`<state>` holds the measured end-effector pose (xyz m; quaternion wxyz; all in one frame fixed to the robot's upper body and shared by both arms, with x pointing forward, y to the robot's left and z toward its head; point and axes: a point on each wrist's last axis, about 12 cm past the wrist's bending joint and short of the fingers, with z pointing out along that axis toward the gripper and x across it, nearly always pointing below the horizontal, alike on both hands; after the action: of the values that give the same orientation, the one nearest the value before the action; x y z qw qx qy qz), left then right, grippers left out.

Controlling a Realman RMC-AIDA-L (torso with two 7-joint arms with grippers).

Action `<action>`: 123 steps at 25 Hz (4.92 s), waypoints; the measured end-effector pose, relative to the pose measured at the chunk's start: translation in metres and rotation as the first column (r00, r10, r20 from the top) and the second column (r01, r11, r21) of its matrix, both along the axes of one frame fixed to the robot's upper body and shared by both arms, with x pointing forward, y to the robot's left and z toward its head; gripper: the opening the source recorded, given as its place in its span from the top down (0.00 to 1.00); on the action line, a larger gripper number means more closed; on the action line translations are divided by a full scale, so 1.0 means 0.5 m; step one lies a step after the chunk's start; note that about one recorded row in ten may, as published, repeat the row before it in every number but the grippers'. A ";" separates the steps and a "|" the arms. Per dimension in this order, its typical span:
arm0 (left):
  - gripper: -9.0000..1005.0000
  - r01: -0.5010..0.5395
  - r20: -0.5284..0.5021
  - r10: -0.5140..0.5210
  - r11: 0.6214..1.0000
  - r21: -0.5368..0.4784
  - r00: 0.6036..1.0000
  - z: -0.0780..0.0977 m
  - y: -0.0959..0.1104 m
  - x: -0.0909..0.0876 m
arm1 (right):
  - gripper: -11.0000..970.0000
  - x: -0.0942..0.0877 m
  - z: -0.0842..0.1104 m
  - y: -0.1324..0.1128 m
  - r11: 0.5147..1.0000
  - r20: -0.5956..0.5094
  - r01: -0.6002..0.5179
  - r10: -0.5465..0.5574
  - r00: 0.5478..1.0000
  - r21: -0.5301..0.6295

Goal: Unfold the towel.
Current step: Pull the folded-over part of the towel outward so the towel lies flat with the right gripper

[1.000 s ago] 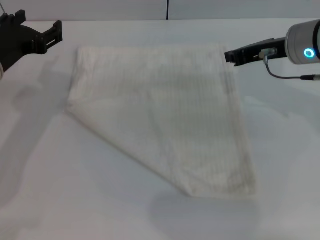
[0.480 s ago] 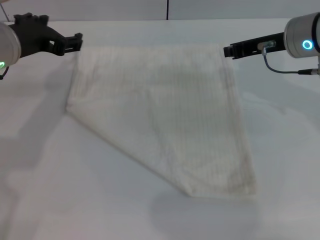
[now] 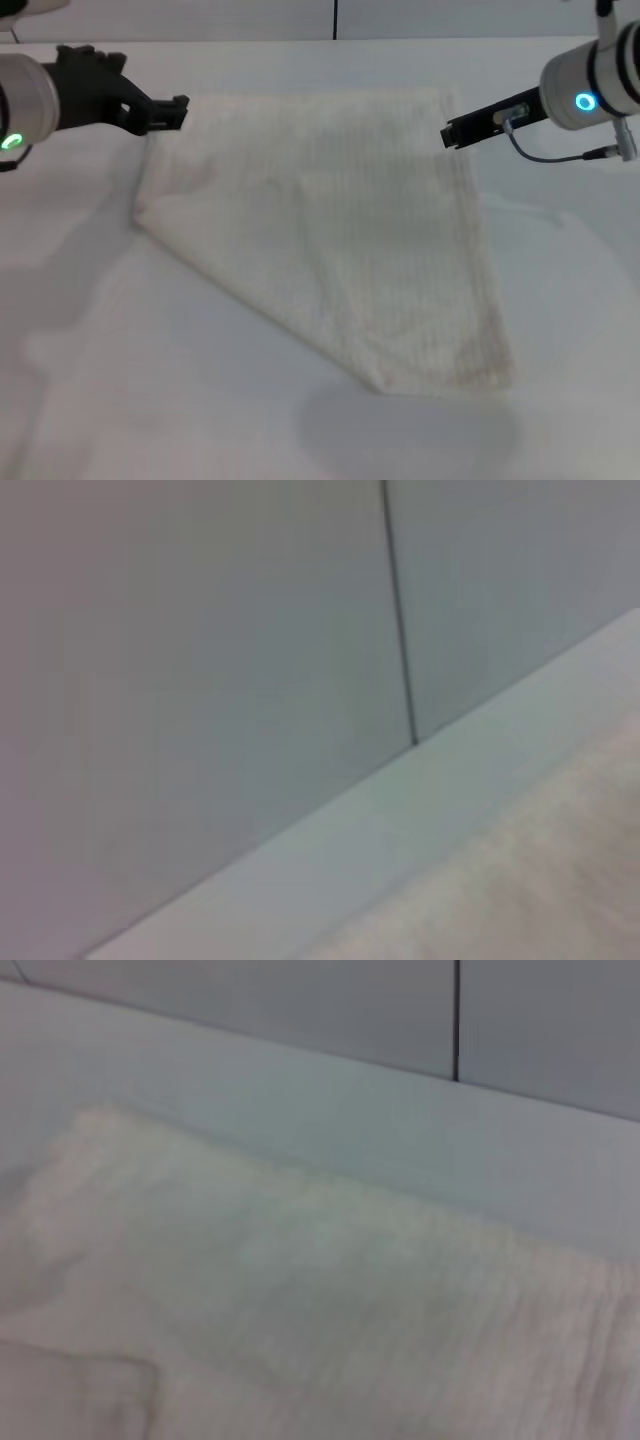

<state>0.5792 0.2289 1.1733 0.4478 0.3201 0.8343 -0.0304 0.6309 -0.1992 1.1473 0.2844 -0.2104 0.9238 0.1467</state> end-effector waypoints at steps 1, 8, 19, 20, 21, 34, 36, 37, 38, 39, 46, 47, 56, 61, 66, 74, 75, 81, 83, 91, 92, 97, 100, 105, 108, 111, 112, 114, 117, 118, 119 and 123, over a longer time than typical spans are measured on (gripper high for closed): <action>0.20 0.006 -0.014 -0.006 1.000 -0.001 1.000 -0.003 -0.004 -0.001 | 0.99 0.005 0.000 0.006 1.000 -0.006 -0.002 0.002 1.000 -0.015; 0.20 0.087 -0.113 -0.084 0.996 0.023 0.990 -0.051 -0.050 -0.010 | 0.99 0.031 0.014 0.026 0.999 -0.014 0.016 -0.016 1.000 -0.039; 0.21 0.151 -0.173 -0.145 0.988 0.021 0.974 -0.106 -0.114 -0.015 | 0.99 0.044 0.012 0.003 0.995 -0.014 0.082 -0.083 0.996 -0.063; 0.21 0.158 -0.179 -0.152 0.987 0.018 0.972 -0.111 -0.122 -0.015 | 0.99 0.044 0.008 0.004 0.994 -0.017 0.082 -0.083 0.996 -0.067; 0.21 0.162 -0.183 -0.156 0.987 0.017 0.971 -0.114 -0.125 -0.014 | 0.99 0.045 0.005 0.008 0.994 -0.021 0.078 -0.079 0.997 -0.070; 0.22 0.187 -0.136 -0.186 0.982 -0.003 0.973 -0.125 -0.165 0.006 | 0.99 0.062 -0.033 0.060 0.993 -0.042 0.030 -0.035 0.999 -0.118; 0.22 0.196 -0.137 -0.194 0.981 0.002 0.971 -0.127 -0.171 0.008 | 0.99 0.064 -0.037 0.064 0.992 -0.044 0.030 -0.036 0.998 -0.121; 0.22 0.198 -0.139 -0.195 0.980 0.004 0.971 -0.128 -0.172 0.009 | 0.99 0.064 -0.040 0.065 0.992 -0.047 0.031 -0.037 0.998 -0.123; 0.22 0.199 -0.142 -0.196 0.980 0.005 0.970 -0.130 -0.175 0.010 | 0.99 0.065 -0.042 0.066 0.992 -0.049 0.032 -0.038 0.998 -0.125; 0.22 0.199 -0.142 -0.197 0.980 0.005 0.970 -0.131 -0.176 0.010 | 0.99 0.065 -0.044 0.066 0.991 -0.051 0.033 -0.040 0.998 -0.126; 0.23 0.204 -0.142 -0.201 0.979 0.002 0.969 -0.139 -0.182 0.009 | 0.99 0.066 -0.053 0.060 0.991 -0.056 0.043 -0.051 0.997 -0.129; 0.23 0.200 -0.147 -0.198 0.980 -0.004 0.969 -0.142 -0.183 0.012 | 0.99 0.065 -0.053 0.059 0.991 -0.057 0.044 -0.052 0.997 -0.129; 0.23 0.166 -0.147 -0.167 0.986 -0.018 0.975 -0.163 -0.183 0.030 | 0.99 0.064 -0.053 0.060 0.990 -0.062 0.037 -0.046 0.997 -0.133; 0.23 0.162 -0.166 -0.164 0.986 -0.026 0.972 -0.171 -0.187 0.034 | 0.99 0.064 -0.052 0.061 0.990 -0.062 0.035 -0.044 0.997 -0.134; 0.24 0.160 -0.181 -0.160 0.987 -0.015 0.970 -0.178 -0.189 0.043 | 0.99 0.064 -0.051 0.062 0.990 -0.062 0.035 -0.043 0.997 -0.134; 0.24 0.153 -0.187 -0.153 0.988 -0.014 0.970 -0.178 -0.191 0.050 | 0.99 0.065 -0.051 0.062 0.990 -0.062 0.034 -0.042 0.997 -0.133; 0.24 0.153 -0.187 -0.153 0.988 -0.014 0.970 -0.178 -0.191 0.050 | 0.99 0.065 -0.051 0.062 0.991 -0.061 0.034 -0.043 0.997 -0.133; 0.31 0.153 -0.206 -0.153 0.988 -0.016 0.966 -0.175 -0.194 0.051 | 0.99 0.065 -0.051 0.061 0.990 -0.061 0.034 -0.043 0.997 -0.134; 0.35 0.160 -0.207 -0.159 0.987 -0.011 0.965 -0.176 -0.196 0.050 | 0.99 0.065 -0.051 0.061 0.990 -0.061 0.034 -0.043 0.997 -0.134; 0.55 0.188 -0.212 -0.188 0.982 -0.020 0.959 -0.157 -0.206 0.044 | 0.99 0.065 -0.052 0.055 0.989 -0.061 0.038 -0.047 0.997 -0.140; 0.58 0.194 -0.216 -0.194 0.981 -0.022 0.957 -0.153 -0.207 0.041 | 0.99 0.065 -0.052 0.055 0.989 -0.061 0.039 -0.047 0.997 -0.140; 0.86 0.222 -0.229 -0.223 0.975 -0.033 0.948 -0.129 -0.213 0.023 | 0.99 0.065 -0.054 0.056 0.989 -0.062 0.039 -0.048 0.997 -0.141; 0.96 0.215 -0.238 -0.209 0.977 -0.001 0.948 -0.112 -0.209 0.016 | 0.99 0.065 -0.055 0.056 0.989 -0.060 0.037 -0.047 0.997 -0.144; 0.97 0.187 -0.284 -0.157 0.979 0.084 0.946 -0.090 -0.204 0.006 | 0.99 0.064 -0.062 0.055 0.988 -0.062 0.041 -0.050 0.997 -0.149; 0.97 0.185 -0.301 -0.143 0.976 0.115 0.943 -0.075 -0.203 -0.002 | 0.99 0.063 -0.070 0.054 0.987 -0.066 0.046 -0.056 0.996 -0.151; 0.96 0.179 -0.316 -0.128 0.974 0.138 0.940 -0.069 -0.198 -0.006 | 0.99 0.063 -0.075 0.053 0.987 -0.066 0.049 -0.059 0.996 -0.154; 0.96 0.177 -0.324 -0.120 0.973 0.150 0.938 -0.068 -0.196 -0.007 | 0.99 0.063 -0.076 0.053 0.987 -0.066 0.049 -0.060 0.996 -0.154; 0.95 0.170 -0.341 -0.100 0.969 0.182 0.935 -0.061 -0.191 -0.010 | 0.99 0.062 -0.077 0.053 0.987 -0.066 0.050 -0.061 0.996 -0.154; 0.95 0.163 -0.357 -0.076 0.962 0.220 0.931 -0.048 -0.186 -0.018 | 0.99 0.062 -0.078 0.053 0.987 -0.064 0.049 -0.060 0.996 -0.155; 0.94 0.163 -0.360 -0.072 0.959 0.230 0.930 -0.044 -0.185 -0.020 | 0.99 0.062 -0.078 0.054 0.987 -0.064 0.050 -0.060 0.996 -0.155; 0.94 0.162 -0.365 -0.065 0.957 0.241 0.929 -0.042 -0.183 -0.023 | 0.99 0.063 -0.078 0.054 0.987 -0.063 0.050 -0.061 0.996 -0.155; 0.93 0.150 -0.377 -0.033 0.947 0.283 0.925 -0.036 -0.175 -0.029 | 0.99 0.063 -0.078 0.054 0.987 -0.062 0.051 -0.061 0.996 -0.154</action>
<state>0.5649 0.1415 1.1550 0.2266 0.4135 0.8817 0.0190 0.6623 -0.1724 1.1083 0.2407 -0.2007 0.9467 0.0745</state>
